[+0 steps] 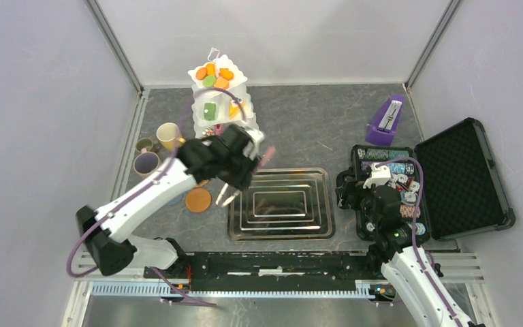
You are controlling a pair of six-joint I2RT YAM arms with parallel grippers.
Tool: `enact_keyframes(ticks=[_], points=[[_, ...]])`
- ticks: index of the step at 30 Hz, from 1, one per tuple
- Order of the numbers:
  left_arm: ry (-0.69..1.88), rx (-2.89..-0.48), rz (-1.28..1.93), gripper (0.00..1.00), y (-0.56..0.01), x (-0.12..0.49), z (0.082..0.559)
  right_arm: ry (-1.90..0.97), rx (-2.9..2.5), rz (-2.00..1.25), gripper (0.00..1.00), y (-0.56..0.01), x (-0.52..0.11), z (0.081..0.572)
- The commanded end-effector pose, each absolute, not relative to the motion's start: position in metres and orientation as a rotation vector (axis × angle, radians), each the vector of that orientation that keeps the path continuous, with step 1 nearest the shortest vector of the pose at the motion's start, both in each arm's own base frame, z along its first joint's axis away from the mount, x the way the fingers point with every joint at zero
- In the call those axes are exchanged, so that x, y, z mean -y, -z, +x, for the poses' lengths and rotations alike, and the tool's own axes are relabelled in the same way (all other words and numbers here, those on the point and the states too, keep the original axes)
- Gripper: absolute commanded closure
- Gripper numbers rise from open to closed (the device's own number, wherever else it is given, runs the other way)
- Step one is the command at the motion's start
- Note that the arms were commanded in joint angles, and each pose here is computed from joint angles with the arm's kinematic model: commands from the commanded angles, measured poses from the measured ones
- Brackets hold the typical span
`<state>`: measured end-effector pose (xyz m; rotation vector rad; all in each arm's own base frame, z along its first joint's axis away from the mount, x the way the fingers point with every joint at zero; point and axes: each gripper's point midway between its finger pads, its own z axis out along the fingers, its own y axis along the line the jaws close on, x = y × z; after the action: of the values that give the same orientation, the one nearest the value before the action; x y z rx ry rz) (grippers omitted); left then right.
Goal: Serve the afternoon tea
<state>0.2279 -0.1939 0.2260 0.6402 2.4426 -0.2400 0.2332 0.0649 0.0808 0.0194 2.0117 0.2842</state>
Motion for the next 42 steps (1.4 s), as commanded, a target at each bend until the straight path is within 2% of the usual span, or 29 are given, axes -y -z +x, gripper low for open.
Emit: enact_keyframes(ticks=[1, 3, 8, 14, 17, 23, 26, 28, 32, 33, 34, 38, 42], points=[[0.082, -2.512, 0.971, 0.35, -0.164, 0.21, 0.195, -0.292, -1.959, 0.01, 0.02, -0.095, -0.066, 0.239], [-0.01, -2.552, 1.079, 0.37, -0.139, 0.211, 0.187, -0.315, -1.953, -0.006, 0.02, -0.096, -0.07, 0.239], [-0.031, -2.59, 1.269, 0.33, -0.103, 0.221, 0.17, -0.379, -2.008, -0.089, 0.02, -0.088, -0.085, 0.235], [-0.109, -2.716, 1.321, 0.34, -0.057, 0.219, 0.161, -0.376, -2.142, -0.148, 0.01, -0.072, -0.091, 0.236], [-0.179, -2.737, 1.3, 0.34, -0.047, 0.212, 0.162, -0.358, -2.191, -0.185, 0.07, -0.072, -0.095, 0.242], [-0.227, -2.749, 1.284, 0.31, -0.036, 0.203, 0.16, -0.237, -2.204, -0.301, 0.11, -0.086, -0.107, 0.259], [-0.232, -2.741, 1.262, 0.26, -0.037, 0.201, 0.161, -0.223, -2.179, -0.339, 0.09, -0.099, -0.115, 0.264], [-0.231, -2.716, 1.239, 0.2, -0.043, 0.202, 0.165, -0.219, -2.161, -0.366, 0.02, -0.11, -0.12, 0.264], [-0.192, -2.66, 1.199, 0.11, -0.06, 0.211, 0.175, -0.184, -2.15, -0.342, 0.02, -0.13, -0.122, 0.261], [-0.17, -2.647, 1.193, 0.04, -0.065, 0.215, 0.177, -0.18, -2.168, -0.321, 0.02, -0.127, -0.12, 0.259], [-0.154, -2.633, 1.185, 0.01, -0.07, 0.218, 0.179, -0.186, -2.185, -0.306, 0.02, -0.123, -0.121, 0.257], [-0.111, -2.573, 1.151, 0.0, -0.099, 0.229, 0.189, -0.164, -2.287, -0.233, 0.02, -0.098, -0.124, 0.253], [-0.064, -2.468, 1.035, 0.0, -0.146, 0.231, 0.202, -0.112, -2.282, -0.148, 0.09, -0.089, -0.123, 0.264]])
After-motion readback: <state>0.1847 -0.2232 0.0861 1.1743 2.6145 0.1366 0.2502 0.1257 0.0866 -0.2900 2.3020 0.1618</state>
